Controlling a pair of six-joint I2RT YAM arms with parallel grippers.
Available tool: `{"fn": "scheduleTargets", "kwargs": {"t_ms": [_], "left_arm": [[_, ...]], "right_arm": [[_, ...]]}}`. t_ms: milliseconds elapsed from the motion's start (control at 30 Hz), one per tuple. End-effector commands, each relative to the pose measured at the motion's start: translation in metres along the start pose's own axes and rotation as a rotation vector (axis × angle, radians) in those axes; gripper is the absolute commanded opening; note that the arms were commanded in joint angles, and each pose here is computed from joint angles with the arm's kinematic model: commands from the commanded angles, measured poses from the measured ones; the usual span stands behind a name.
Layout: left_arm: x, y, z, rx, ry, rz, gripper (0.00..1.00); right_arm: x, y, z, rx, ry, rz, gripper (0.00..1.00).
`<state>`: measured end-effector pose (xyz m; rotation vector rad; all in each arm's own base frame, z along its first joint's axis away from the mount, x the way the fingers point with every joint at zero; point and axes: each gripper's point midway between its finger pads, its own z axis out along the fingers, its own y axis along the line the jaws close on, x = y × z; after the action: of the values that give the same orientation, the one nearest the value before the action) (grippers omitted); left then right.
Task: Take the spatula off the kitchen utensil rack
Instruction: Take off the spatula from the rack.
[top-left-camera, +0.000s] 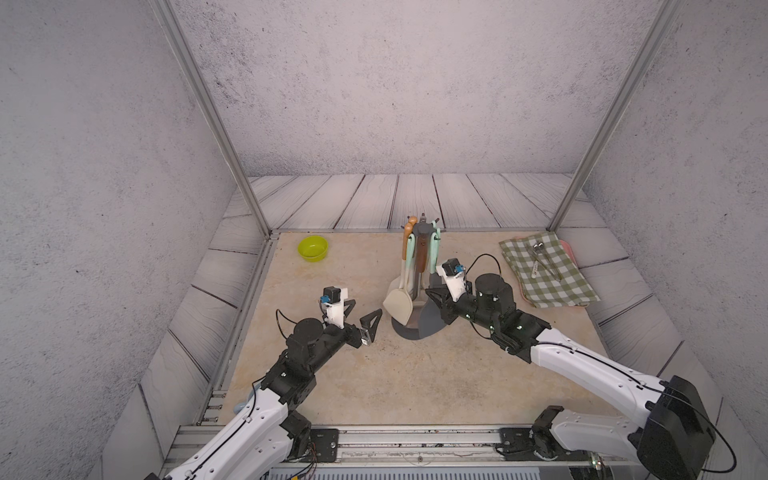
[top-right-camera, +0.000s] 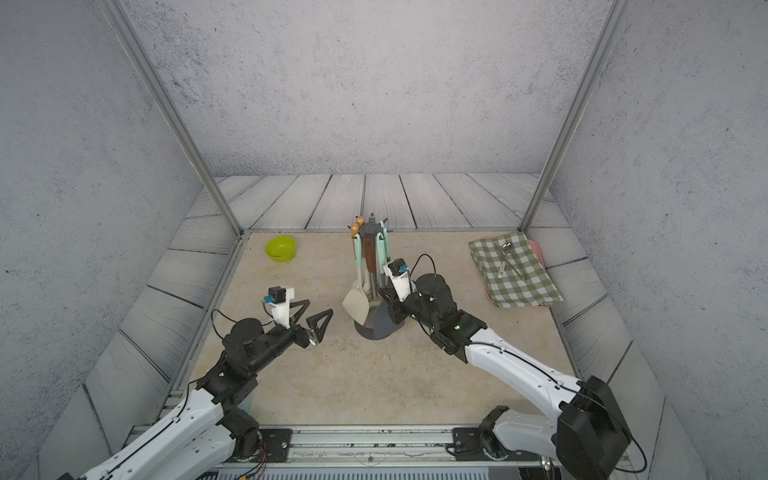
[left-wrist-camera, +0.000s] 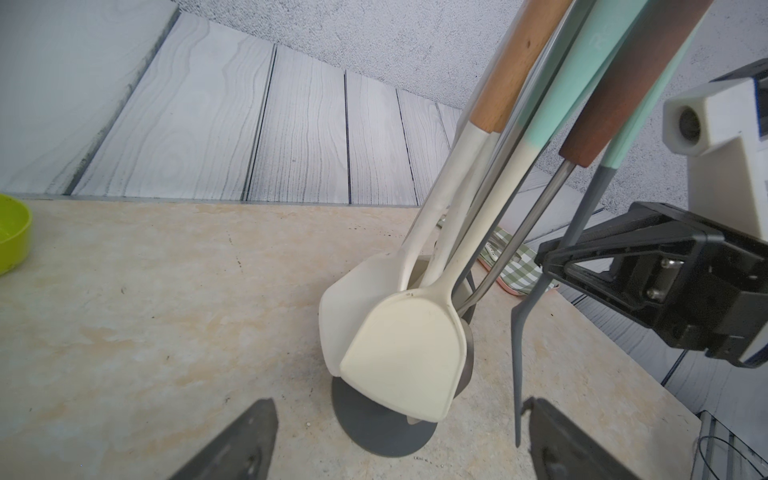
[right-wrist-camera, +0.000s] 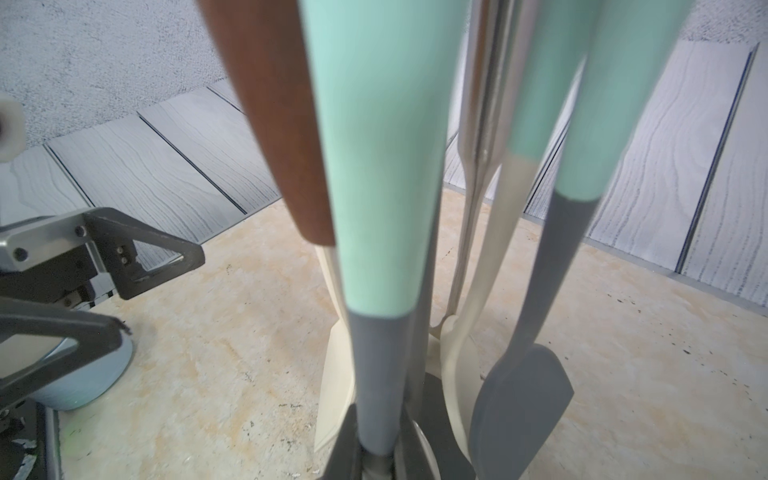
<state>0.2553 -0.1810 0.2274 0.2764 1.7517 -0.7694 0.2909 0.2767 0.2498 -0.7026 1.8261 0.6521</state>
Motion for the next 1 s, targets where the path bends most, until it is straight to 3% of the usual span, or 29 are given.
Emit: {"fn": "scheduleTargets", "kwargs": {"t_ms": [0,967], "left_arm": [[-0.002,-0.005,0.001,0.022,-0.012,0.003,0.96],[0.003,-0.008,0.007,0.031,0.009,0.007,0.96]], "right_arm": [[-0.037,0.002,-0.02,0.014,-0.114,-0.018,0.0],[-0.064,0.023,-0.097,-0.034,-0.109,0.089,0.0]]}}
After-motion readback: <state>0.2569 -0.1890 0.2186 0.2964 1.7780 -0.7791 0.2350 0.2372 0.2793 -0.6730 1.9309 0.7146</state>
